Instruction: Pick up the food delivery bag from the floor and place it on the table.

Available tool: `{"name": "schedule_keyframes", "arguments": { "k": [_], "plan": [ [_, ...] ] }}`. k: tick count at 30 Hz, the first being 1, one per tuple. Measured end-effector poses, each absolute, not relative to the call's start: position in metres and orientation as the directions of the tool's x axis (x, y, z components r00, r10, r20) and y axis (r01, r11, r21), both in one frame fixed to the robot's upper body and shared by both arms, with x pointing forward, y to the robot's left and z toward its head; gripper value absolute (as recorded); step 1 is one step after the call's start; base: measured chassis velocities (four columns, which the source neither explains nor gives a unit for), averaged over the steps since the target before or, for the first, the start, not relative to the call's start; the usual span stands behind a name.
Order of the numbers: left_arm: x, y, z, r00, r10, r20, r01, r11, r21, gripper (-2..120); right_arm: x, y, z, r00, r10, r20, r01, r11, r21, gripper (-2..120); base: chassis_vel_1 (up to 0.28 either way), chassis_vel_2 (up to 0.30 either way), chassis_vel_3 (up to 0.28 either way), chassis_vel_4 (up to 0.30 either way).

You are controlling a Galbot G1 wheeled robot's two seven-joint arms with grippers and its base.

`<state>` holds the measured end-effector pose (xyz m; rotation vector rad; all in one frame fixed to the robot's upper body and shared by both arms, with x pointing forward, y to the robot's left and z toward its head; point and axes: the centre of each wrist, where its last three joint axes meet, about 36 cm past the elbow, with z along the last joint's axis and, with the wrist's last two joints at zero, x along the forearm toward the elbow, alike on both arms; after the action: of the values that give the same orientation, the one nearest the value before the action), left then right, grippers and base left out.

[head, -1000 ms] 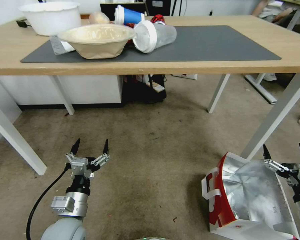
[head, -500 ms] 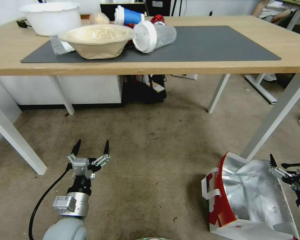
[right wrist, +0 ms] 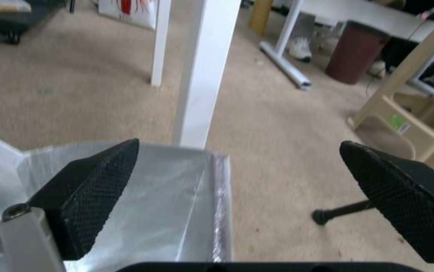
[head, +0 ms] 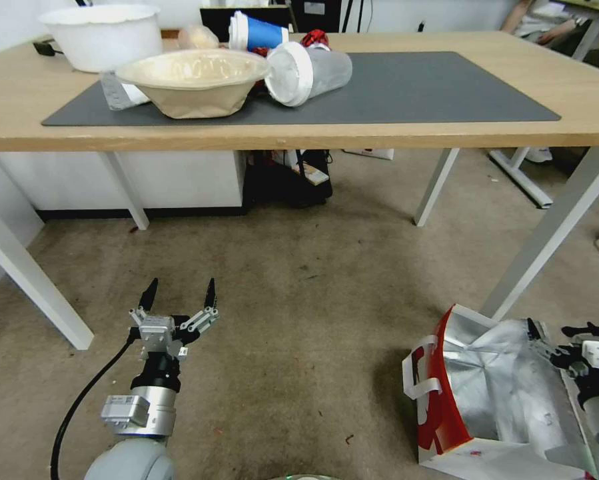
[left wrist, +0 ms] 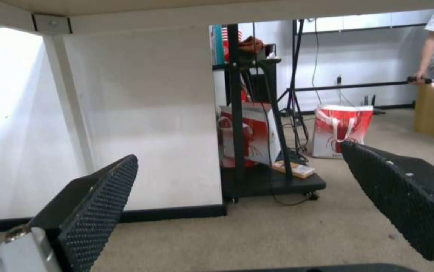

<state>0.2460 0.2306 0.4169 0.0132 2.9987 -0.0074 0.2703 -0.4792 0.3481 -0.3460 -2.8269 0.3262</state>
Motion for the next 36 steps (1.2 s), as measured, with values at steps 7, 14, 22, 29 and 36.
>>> {"name": "schedule_keyframes", "arguments": {
  "k": [7,14,22,29,36],
  "plan": [
    [0.244,0.230,0.417,-0.989,0.003,-0.148,0.004,1.000,-0.005,100,0.276,-0.479,0.347,-0.910,0.262,0.321,0.191,0.952,-0.238,96,0.000,0.000,0.000,0.000],
    [0.245,0.232,0.419,-0.988,-0.007,-0.157,-0.005,1.000,-0.015,100,0.275,-0.476,0.344,-0.892,0.249,0.376,0.190,0.964,-0.186,77,0.000,0.000,0.000,0.000],
    [0.246,0.231,0.420,-0.987,-0.005,-0.158,-0.002,1.000,-0.018,100,0.274,-0.474,0.341,-0.886,0.247,0.393,0.197,0.967,-0.163,47,0.000,0.000,0.000,0.000],
    [0.245,0.232,0.421,-0.987,-0.002,-0.159,0.000,1.000,-0.015,100,0.272,-0.474,0.337,-0.883,0.244,0.402,0.199,0.968,-0.151,23,0.000,0.000,0.000,0.000],
    [0.245,0.231,0.420,-0.988,-0.002,-0.157,0.001,1.000,-0.018,100,0.270,-0.474,0.338,-0.889,0.243,0.389,0.202,0.969,-0.144,0,0.000,0.000,0.000,0.000]
  ]
}}
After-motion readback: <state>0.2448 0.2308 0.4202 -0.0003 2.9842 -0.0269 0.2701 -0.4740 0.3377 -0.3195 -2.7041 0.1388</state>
